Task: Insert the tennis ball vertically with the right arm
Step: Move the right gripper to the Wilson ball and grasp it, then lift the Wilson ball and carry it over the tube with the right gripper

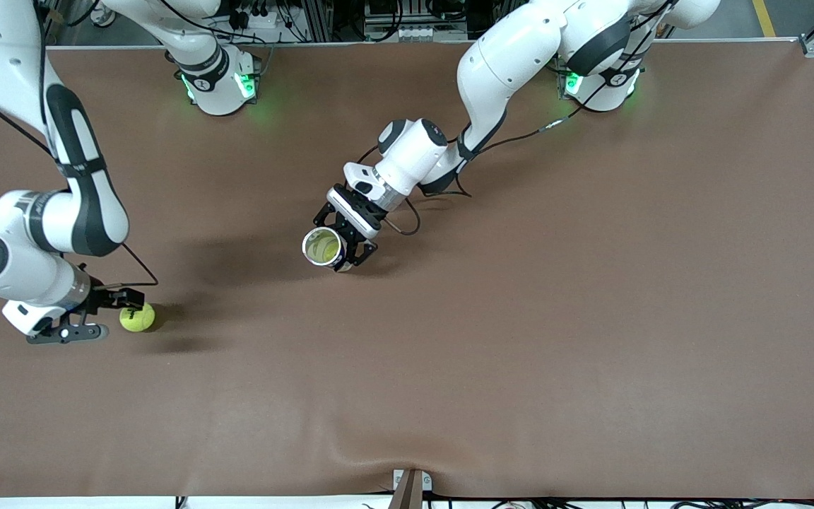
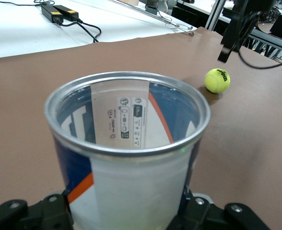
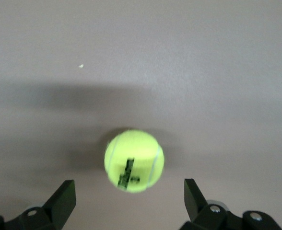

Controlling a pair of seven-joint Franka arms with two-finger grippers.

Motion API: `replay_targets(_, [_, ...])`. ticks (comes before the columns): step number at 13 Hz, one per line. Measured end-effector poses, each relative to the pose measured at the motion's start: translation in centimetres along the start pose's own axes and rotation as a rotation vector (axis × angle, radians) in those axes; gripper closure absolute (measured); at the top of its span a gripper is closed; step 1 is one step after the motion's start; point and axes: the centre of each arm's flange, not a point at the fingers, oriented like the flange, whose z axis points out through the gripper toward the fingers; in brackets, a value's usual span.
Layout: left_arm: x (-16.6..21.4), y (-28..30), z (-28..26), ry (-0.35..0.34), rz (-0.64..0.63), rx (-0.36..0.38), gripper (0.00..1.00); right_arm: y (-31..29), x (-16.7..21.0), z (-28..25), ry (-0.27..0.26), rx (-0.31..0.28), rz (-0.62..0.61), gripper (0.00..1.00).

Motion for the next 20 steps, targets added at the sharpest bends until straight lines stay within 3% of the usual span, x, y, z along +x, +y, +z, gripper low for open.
replay_targets(5, [0.0, 0.0, 0.0, 0.000, 0.000, 0.000, 0.23, 0.1, 0.1, 4.6, 0.015, 0.000, -0.007, 0.00])
replay_targets(9, [0.0, 0.0, 0.0, 0.000, 0.000, 0.000, 0.23, 0.3, -0.5, 7.0, -0.010, 0.006, -0.013, 0.00])
replay_targets(12, [0.0, 0.0, 0.0, 0.000, 0.000, 0.000, 0.23, 0.2, -0.6, 7.1, -0.016, 0.008, -0.026, 0.32])
replay_targets(13, [0.0, 0.0, 0.0, 0.000, 0.000, 0.000, 0.23, 0.2, -0.5, 6.7, -0.017, 0.008, -0.029, 0.32])
replay_targets(16, [0.0, 0.1, 0.0, 0.000, -0.001, 0.000, 0.21, 0.4, -0.5, 2.6, -0.049, 0.015, -0.029, 0.32])
replay_targets(20, [0.1, 0.4, -0.1, 0.002, -0.018, 0.000, 0.19, -2.2, -1.0, -10.0, -0.084, 0.046, -0.041, 0.32])
